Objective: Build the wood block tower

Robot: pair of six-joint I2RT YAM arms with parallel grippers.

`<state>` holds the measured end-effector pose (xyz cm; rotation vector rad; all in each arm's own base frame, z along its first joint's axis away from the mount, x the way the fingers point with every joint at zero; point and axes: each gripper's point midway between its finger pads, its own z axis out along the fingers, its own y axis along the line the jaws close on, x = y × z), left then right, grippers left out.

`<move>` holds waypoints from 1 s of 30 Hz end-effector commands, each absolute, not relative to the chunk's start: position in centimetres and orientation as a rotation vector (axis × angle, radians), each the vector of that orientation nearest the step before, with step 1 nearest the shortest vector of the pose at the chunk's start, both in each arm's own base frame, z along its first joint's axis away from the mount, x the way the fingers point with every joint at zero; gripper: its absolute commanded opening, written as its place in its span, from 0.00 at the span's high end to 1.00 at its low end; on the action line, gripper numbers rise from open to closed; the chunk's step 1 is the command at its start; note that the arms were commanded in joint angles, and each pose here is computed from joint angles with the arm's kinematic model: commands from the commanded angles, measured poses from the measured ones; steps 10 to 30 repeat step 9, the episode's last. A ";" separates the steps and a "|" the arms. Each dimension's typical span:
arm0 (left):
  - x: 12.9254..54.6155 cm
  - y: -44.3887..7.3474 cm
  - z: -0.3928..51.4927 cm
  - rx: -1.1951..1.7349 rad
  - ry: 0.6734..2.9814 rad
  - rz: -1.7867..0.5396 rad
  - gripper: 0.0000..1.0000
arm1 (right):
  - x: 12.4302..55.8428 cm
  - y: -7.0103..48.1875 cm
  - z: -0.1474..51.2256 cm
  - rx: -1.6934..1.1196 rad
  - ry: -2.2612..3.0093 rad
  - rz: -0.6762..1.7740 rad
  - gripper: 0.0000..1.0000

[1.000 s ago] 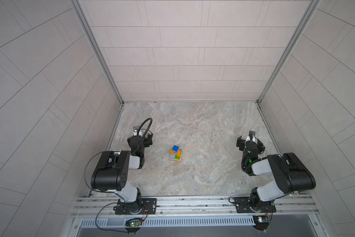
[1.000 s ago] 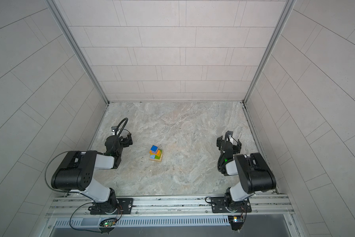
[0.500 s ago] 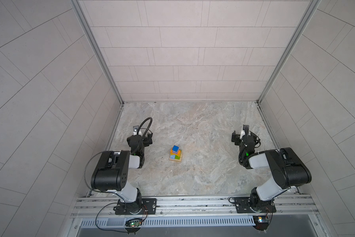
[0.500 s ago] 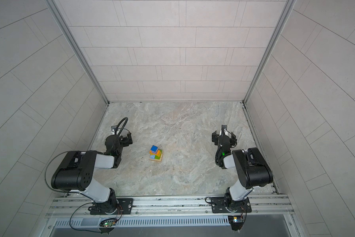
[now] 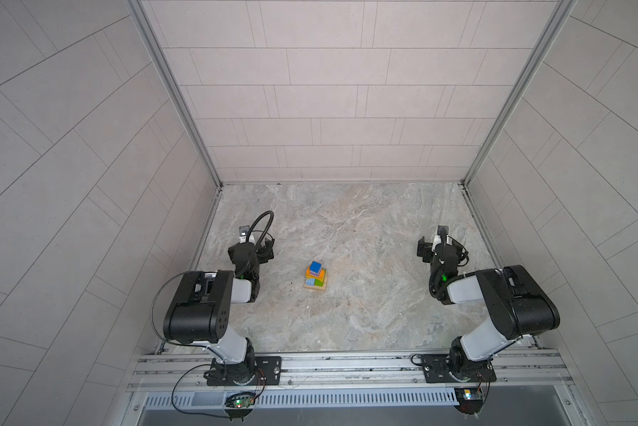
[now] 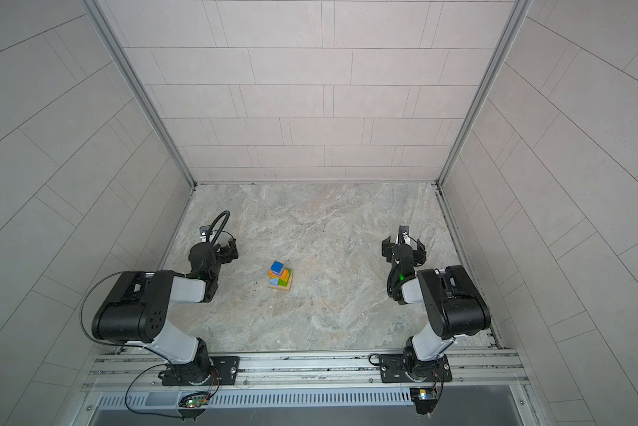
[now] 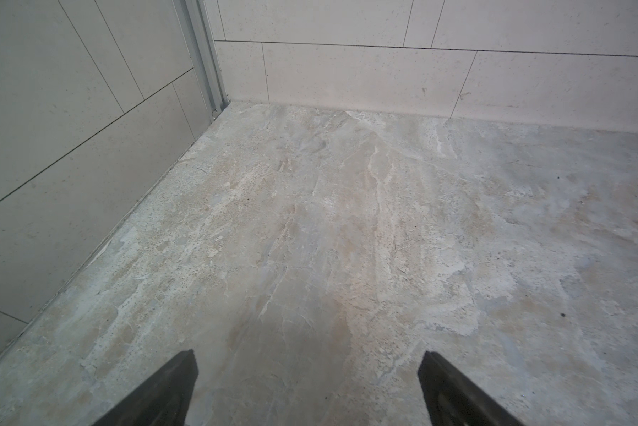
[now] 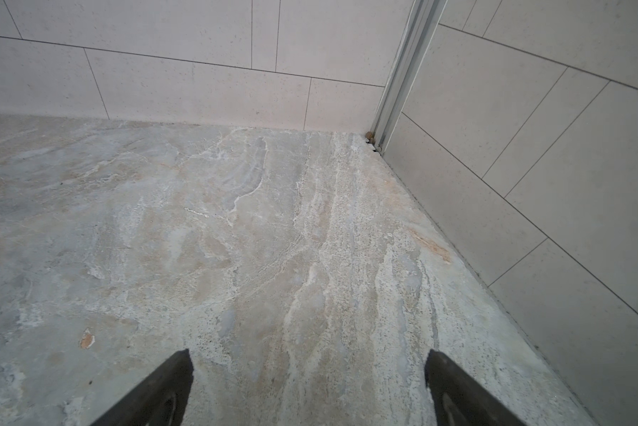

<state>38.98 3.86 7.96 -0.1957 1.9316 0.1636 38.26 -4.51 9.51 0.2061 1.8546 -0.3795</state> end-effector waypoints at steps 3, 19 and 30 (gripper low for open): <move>39.3 3.7 8.7 -0.193 1.901 0.156 0.00 | 37.9 -5.1 9.7 0.240 1.839 -0.406 0.01; 39.3 3.7 8.7 -0.193 1.901 0.157 0.00 | 38.1 -4.8 9.7 0.221 1.850 -0.400 0.01; 39.3 3.7 8.7 -0.193 1.901 0.157 0.00 | 38.1 -4.8 9.7 0.221 1.850 -0.400 0.01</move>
